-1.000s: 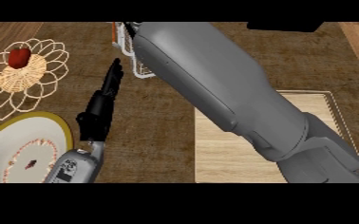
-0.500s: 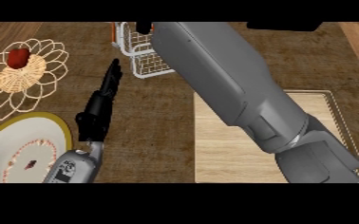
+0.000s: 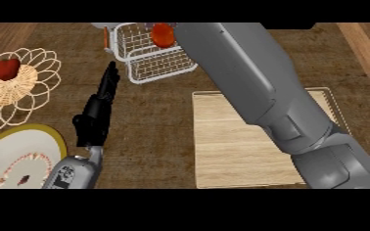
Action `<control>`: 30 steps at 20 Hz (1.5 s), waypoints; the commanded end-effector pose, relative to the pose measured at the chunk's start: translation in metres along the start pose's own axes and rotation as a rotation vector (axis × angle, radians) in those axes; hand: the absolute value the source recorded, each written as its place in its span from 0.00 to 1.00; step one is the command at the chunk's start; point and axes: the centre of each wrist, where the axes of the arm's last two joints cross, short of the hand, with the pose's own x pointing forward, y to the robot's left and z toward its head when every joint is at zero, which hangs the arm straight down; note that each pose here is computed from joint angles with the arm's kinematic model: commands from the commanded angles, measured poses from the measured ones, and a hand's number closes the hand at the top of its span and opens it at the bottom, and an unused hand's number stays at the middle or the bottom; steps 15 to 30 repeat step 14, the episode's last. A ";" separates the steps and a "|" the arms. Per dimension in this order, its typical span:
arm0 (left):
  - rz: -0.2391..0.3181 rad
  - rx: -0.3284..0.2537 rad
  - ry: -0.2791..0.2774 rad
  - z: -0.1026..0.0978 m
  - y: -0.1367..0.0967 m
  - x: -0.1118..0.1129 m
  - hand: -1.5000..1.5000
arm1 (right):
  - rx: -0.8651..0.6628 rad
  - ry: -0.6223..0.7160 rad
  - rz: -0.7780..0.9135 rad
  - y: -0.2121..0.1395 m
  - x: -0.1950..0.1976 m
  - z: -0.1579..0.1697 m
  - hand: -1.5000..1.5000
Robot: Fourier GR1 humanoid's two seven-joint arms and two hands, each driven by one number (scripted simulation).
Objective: Pick the tomato from the tray and place it in the tiered basket
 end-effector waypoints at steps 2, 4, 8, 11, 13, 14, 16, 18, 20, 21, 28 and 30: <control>-0.008 0.037 0.021 0.006 0.012 -0.016 0.50 | -0.063 0.147 -0.186 -0.016 -0.016 -0.002 0.00; -0.010 0.056 0.026 0.014 0.018 -0.013 0.50 | -0.089 0.189 -0.248 -0.039 -0.049 -0.026 0.00; -0.012 0.065 0.035 0.016 0.025 -0.009 0.50 | -0.085 0.168 -0.300 -0.064 -0.096 -0.024 0.00; -0.001 0.098 0.062 0.019 0.017 -0.016 0.50 | -0.063 0.147 -0.310 -0.075 -0.133 -0.009 0.00; -0.031 0.089 0.017 0.019 0.033 -0.006 0.50 | -0.061 0.168 -0.325 -0.094 -0.163 -0.003 0.00; -0.005 0.081 0.041 0.018 0.029 -0.006 0.50 | -0.058 0.140 -0.339 -0.103 -0.170 0.008 0.00; -0.005 0.081 0.041 0.018 0.029 -0.006 0.50 | -0.058 0.140 -0.339 -0.103 -0.170 0.008 0.00; -0.005 0.081 0.041 0.018 0.029 -0.006 0.50 | -0.058 0.140 -0.339 -0.103 -0.170 0.008 0.00; -0.005 0.081 0.041 0.018 0.029 -0.006 0.50 | -0.058 0.140 -0.339 -0.103 -0.170 0.008 0.00; -0.005 0.081 0.041 0.018 0.029 -0.006 0.50 | -0.058 0.140 -0.339 -0.103 -0.170 0.008 0.00; -0.005 0.081 0.041 0.018 0.029 -0.006 0.50 | -0.058 0.140 -0.339 -0.103 -0.170 0.008 0.00; -0.005 0.081 0.041 0.018 0.029 -0.006 0.50 | -0.058 0.140 -0.339 -0.103 -0.170 0.008 0.00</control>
